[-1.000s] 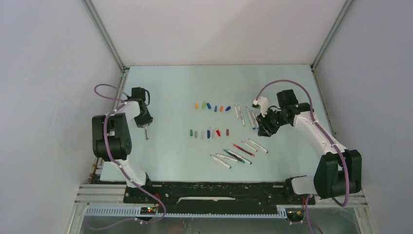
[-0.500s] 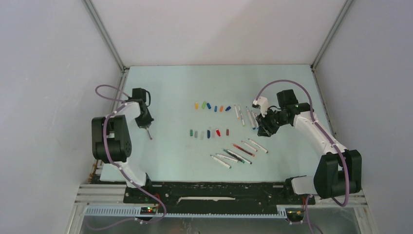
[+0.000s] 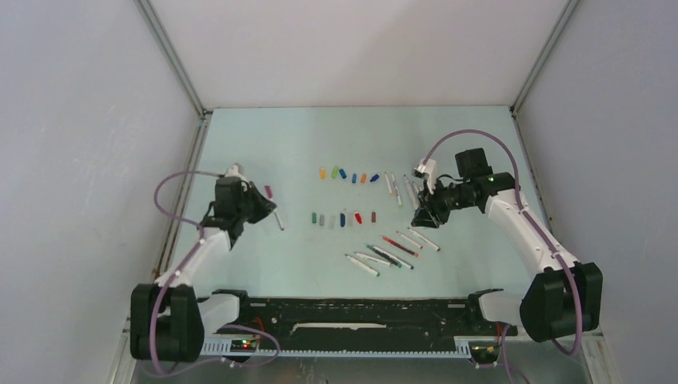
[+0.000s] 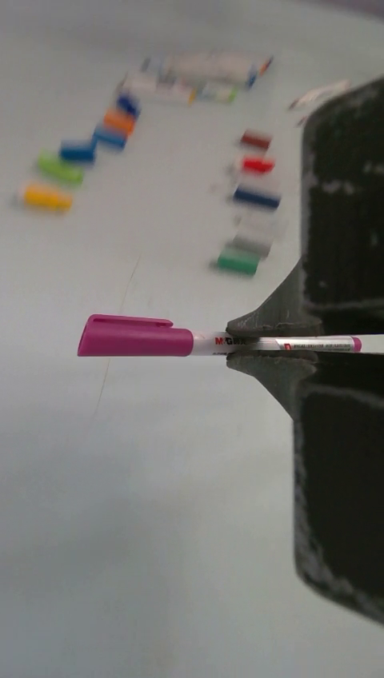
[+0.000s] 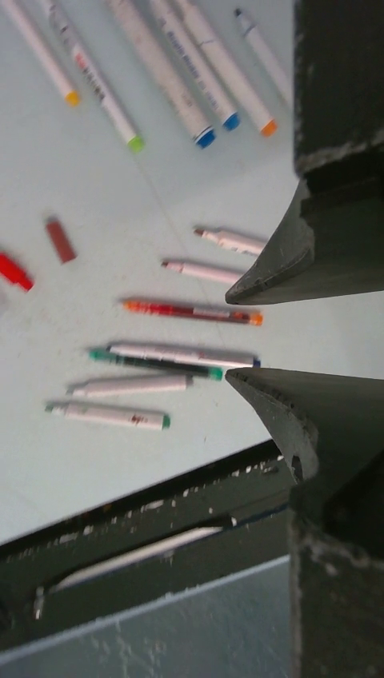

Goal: Open the pen caps
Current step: Pick up the pen from the center of the board, then open the pen cap from the pen.

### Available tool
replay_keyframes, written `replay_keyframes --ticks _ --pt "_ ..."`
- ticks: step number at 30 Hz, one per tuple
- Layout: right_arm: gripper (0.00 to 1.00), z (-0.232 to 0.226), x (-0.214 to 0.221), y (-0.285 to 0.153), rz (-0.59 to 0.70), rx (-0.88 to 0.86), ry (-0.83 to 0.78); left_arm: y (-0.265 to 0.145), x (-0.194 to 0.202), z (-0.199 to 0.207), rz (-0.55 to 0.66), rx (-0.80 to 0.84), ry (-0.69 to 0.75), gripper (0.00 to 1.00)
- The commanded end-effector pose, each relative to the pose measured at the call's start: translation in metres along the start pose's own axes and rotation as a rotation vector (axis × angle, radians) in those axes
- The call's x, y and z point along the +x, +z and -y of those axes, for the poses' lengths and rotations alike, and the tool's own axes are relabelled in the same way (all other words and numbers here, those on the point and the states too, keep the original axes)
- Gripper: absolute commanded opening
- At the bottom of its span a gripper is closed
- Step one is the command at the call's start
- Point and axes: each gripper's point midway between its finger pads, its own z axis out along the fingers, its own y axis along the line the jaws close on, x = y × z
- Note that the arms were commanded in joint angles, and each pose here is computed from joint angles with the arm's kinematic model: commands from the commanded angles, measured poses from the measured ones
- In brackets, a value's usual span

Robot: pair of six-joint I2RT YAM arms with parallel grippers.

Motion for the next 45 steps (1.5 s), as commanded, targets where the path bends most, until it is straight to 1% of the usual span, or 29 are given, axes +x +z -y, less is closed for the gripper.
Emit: replay_keyframes --ticks 1,4,6,9,12,16,17,21,24,29,33,35,39,40,45 --pt "0.39 -0.035 -0.037 -0.01 0.161 -0.152 -0.051 -0.04 -0.002 0.11 0.122 0.524 -0.059 0.0" --pt "0.43 -0.049 -0.048 -0.016 0.238 -0.235 -0.033 -0.068 0.012 0.158 0.158 0.705 -0.049 0.0" --pt "0.48 -0.054 -0.054 -0.02 0.292 -0.289 -0.002 -0.089 0.02 0.19 0.19 0.824 -0.037 0.0" --pt "0.54 -0.059 -0.058 -0.024 0.349 -0.356 0.043 -0.114 0.027 0.232 0.23 0.957 -0.028 0.0" --pt "0.57 -0.062 -0.062 -0.025 0.371 -0.401 0.091 -0.133 0.04 0.274 0.227 1.071 -0.003 0.0" --pt "0.6 -0.067 -0.065 -0.027 0.395 -0.45 0.12 -0.148 0.055 0.32 0.213 1.171 0.01 0.0" --pt "0.61 -0.067 -0.066 -0.028 0.403 -0.456 0.12 -0.146 0.059 0.329 0.206 1.178 0.007 0.0" --pt "0.63 -0.065 -0.068 -0.027 0.414 -0.477 0.162 -0.151 0.068 0.358 0.203 1.213 0.009 0.0" --pt "0.64 -0.062 -0.07 -0.026 0.411 -0.481 0.206 -0.152 0.076 0.372 0.193 1.223 0.006 0.0" --pt "0.63 -0.054 -0.072 -0.023 0.406 -0.456 0.243 -0.154 0.089 0.383 0.165 1.249 -0.001 0.0" --pt "0.63 -0.056 -0.075 -0.025 0.411 -0.472 0.254 -0.153 0.095 0.387 0.149 1.255 -0.005 0.0" --pt "0.61 -0.056 -0.075 -0.025 0.411 -0.479 0.278 -0.151 0.092 0.389 0.165 1.242 -0.02 0.0" --pt "0.56 -0.054 -0.075 -0.024 0.407 -0.486 0.307 -0.153 0.096 0.394 0.158 1.252 -0.022 0.0" --pt "0.52 -0.055 -0.075 -0.024 0.407 -0.495 0.31 -0.152 0.097 0.396 0.155 1.252 -0.02 0.0" --pt "0.21 -0.059 -0.077 -0.027 0.409 -0.53 0.304 -0.155 0.099 0.4 0.151 1.263 -0.022 0.0"
